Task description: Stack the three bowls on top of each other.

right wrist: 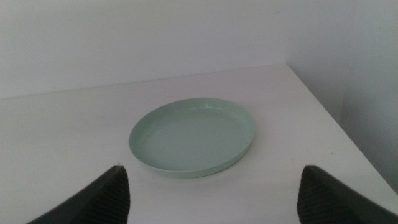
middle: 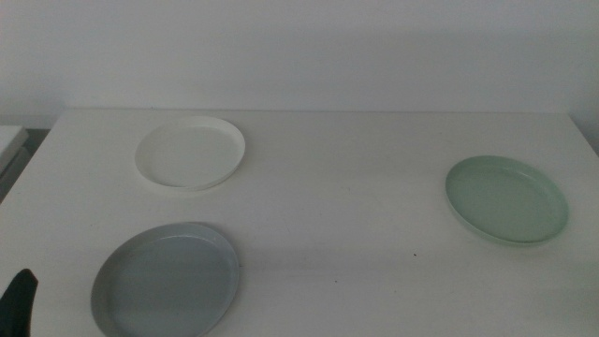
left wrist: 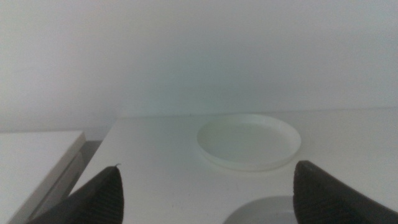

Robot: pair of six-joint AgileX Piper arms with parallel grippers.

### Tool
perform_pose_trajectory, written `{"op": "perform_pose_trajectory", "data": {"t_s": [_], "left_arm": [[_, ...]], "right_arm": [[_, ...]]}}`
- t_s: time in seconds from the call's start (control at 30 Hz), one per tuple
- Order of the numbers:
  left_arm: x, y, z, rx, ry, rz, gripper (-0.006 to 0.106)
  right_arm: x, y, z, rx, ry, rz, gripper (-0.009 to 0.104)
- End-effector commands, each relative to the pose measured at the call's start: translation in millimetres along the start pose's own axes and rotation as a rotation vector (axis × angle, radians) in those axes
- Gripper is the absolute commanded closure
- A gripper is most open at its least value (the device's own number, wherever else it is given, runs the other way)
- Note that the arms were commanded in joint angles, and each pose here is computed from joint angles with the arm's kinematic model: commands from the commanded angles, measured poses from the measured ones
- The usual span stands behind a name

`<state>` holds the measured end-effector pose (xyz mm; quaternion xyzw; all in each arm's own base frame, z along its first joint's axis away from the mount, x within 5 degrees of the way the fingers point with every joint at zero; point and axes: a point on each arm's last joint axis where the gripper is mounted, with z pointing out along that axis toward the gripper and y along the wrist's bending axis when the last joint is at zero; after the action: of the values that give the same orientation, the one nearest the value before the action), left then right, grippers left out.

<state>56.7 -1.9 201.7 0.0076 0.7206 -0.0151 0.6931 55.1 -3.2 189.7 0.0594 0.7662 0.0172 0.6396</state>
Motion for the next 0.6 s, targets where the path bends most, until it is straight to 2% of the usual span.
{"op": "perform_pose_trajectory", "data": {"t_s": [0.0,0.27,0.57], "left_arm": [[-2,0,0,0.000,-0.026,-0.005,0.007],[-3,0,0,0.000,-0.033,-0.005,0.007],[-78,0,8,-0.016,0.279,0.019,0.007]], "right_arm": [[0,0,0,0.006,-0.010,-0.011,0.020],[0,0,0,0.006,-0.010,-0.011,0.020],[0,0,0,0.006,-0.010,-0.011,0.020]]}}
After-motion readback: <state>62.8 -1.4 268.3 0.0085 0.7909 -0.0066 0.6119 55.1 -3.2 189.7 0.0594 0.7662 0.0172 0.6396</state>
